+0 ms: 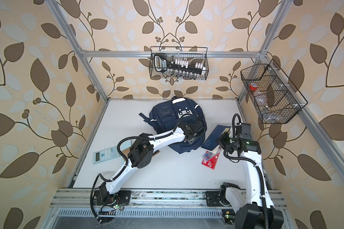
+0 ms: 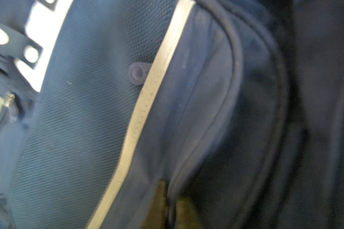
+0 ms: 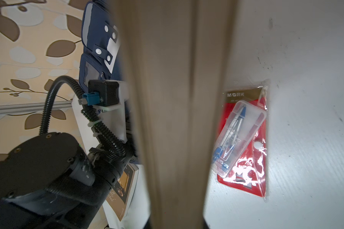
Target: Pack the student bag
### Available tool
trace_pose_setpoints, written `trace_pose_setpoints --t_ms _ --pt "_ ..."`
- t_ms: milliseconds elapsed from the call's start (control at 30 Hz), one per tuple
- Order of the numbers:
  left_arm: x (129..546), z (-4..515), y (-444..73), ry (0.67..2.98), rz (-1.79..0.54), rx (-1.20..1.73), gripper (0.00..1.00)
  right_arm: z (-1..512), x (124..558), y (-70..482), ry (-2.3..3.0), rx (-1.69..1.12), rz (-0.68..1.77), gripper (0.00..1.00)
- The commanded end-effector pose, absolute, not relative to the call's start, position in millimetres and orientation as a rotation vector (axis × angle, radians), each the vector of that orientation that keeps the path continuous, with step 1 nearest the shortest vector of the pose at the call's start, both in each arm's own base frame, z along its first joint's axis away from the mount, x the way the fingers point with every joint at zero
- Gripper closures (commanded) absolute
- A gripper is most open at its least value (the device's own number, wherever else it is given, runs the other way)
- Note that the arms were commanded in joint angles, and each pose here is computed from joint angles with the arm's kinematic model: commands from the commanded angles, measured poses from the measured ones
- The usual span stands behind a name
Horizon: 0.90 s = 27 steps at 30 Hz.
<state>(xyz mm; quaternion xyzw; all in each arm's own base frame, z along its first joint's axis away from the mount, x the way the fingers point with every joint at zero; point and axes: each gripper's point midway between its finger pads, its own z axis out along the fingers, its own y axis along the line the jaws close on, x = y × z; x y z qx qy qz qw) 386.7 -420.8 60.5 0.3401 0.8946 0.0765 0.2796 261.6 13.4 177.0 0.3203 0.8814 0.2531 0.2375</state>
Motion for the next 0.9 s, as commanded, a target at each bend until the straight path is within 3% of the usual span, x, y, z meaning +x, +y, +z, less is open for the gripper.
trace_pose_setpoints --t_ms 0,267,667,867 --pt "405 83 -403 2.358 0.311 0.850 1.00 203 267 16 2.360 0.805 0.720 1.00" --pt "406 210 -405 2.293 0.066 0.723 1.00 240 280 30 2.252 0.694 0.840 1.00" --pt "386 264 -399 2.274 -0.212 0.724 1.00 222 285 71 2.238 0.669 1.077 1.00" --pt "385 291 -400 2.253 -0.358 0.660 1.00 178 273 75 2.293 0.797 1.116 1.00"
